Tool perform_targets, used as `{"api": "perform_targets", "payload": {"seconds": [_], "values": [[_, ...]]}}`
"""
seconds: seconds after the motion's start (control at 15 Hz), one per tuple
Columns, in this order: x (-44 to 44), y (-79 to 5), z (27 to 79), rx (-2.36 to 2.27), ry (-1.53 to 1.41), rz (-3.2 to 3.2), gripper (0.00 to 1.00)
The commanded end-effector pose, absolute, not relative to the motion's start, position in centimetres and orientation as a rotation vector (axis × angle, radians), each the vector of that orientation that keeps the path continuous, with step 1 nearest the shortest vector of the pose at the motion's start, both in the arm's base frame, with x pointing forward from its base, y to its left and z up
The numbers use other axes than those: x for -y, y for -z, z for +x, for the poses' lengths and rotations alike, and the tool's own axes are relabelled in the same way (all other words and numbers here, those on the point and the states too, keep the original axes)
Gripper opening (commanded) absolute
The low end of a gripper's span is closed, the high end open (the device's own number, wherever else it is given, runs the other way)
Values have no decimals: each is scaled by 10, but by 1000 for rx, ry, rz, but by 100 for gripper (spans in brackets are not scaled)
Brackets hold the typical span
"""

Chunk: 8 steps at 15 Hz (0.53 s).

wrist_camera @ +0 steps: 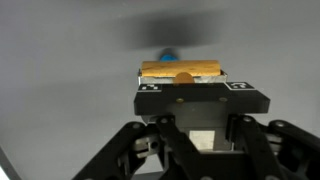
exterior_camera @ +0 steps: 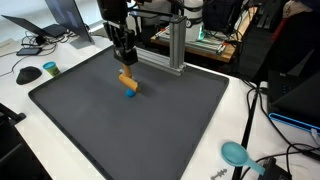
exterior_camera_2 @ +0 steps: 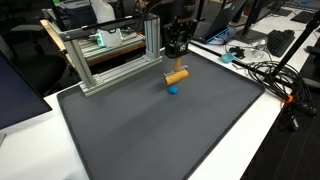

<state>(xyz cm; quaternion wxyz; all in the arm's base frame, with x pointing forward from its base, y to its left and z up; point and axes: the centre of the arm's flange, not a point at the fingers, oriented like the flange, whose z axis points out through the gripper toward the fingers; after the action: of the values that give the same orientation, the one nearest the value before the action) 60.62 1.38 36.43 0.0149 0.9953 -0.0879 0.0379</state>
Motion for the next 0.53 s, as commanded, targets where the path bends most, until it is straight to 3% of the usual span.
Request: {"api": "perform_targets", "payload": {"seconds": [0.0, 0.47], "values": [[-12, -364, 619, 318, -135, 3114, 22], [-6, -347, 627, 350, -104, 3117, 22]]}}
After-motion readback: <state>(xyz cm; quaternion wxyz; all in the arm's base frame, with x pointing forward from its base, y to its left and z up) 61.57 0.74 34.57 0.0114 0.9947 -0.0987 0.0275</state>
